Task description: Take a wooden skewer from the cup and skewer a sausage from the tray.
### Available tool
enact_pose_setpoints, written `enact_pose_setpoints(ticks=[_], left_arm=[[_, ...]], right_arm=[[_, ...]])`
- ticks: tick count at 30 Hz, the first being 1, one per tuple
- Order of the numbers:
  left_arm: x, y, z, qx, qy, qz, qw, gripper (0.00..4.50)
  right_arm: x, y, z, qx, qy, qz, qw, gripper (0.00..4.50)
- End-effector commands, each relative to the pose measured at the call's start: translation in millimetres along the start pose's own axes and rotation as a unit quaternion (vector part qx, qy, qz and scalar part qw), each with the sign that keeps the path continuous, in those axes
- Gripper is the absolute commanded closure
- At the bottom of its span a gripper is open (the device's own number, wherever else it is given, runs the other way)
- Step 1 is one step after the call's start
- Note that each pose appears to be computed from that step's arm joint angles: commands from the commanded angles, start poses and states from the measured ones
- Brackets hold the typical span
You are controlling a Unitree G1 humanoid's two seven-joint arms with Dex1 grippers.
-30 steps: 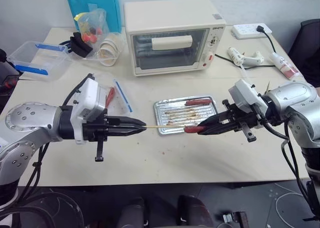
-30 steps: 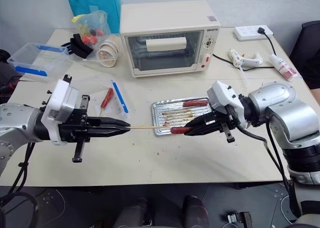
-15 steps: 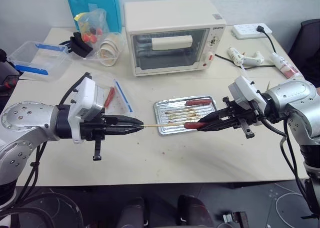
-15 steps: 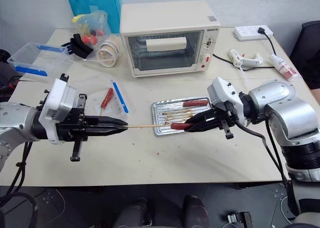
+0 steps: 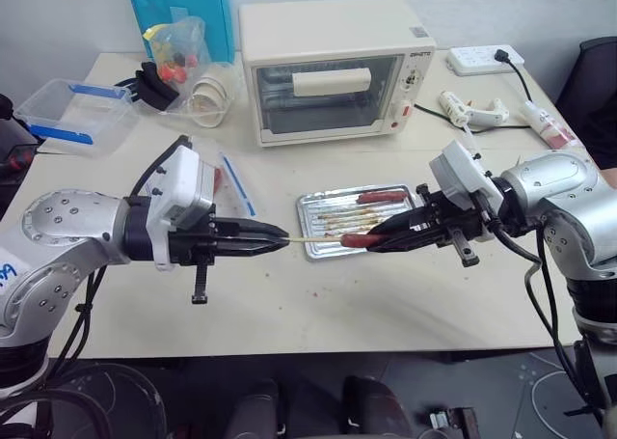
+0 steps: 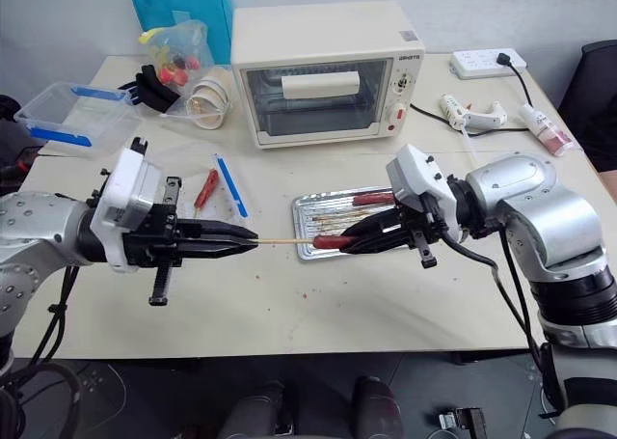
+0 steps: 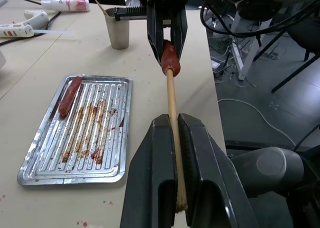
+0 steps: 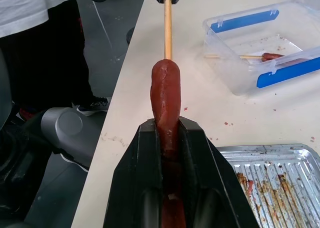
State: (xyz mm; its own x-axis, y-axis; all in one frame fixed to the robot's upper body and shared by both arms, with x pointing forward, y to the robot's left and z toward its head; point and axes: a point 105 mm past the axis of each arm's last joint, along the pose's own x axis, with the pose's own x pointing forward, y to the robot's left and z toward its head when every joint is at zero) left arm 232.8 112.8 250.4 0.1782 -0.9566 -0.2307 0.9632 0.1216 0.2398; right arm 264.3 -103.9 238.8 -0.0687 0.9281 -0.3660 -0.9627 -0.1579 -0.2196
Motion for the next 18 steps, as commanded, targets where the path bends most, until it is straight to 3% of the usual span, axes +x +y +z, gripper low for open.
enact_pose_setpoints(ticks=[1, 7, 14, 18], left_arm=[[6, -1, 4, 0.021, -0.006, -0.01, 1.0, 4.5], [5, 1, 1, 0.019, -0.005, -0.004, 1.0, 4.5], [-6, -2, -3, 0.006, -0.002, 0.033, 0.999, 4.5], [-25, -3, -10, -0.012, 0.003, 0.119, 0.993, 4.5]], right_arm=[[13, 8, 19, -0.053, -0.009, 0.029, 0.998, 4.19], [11, 6, 16, -0.053, 0.002, 0.02, 0.998, 4.19], [3, -1, 14, -0.05, 0.016, -0.009, 0.999, 2.27], [-18, -19, 20, -0.06, 0.02, -0.068, 0.996, 2.27]])
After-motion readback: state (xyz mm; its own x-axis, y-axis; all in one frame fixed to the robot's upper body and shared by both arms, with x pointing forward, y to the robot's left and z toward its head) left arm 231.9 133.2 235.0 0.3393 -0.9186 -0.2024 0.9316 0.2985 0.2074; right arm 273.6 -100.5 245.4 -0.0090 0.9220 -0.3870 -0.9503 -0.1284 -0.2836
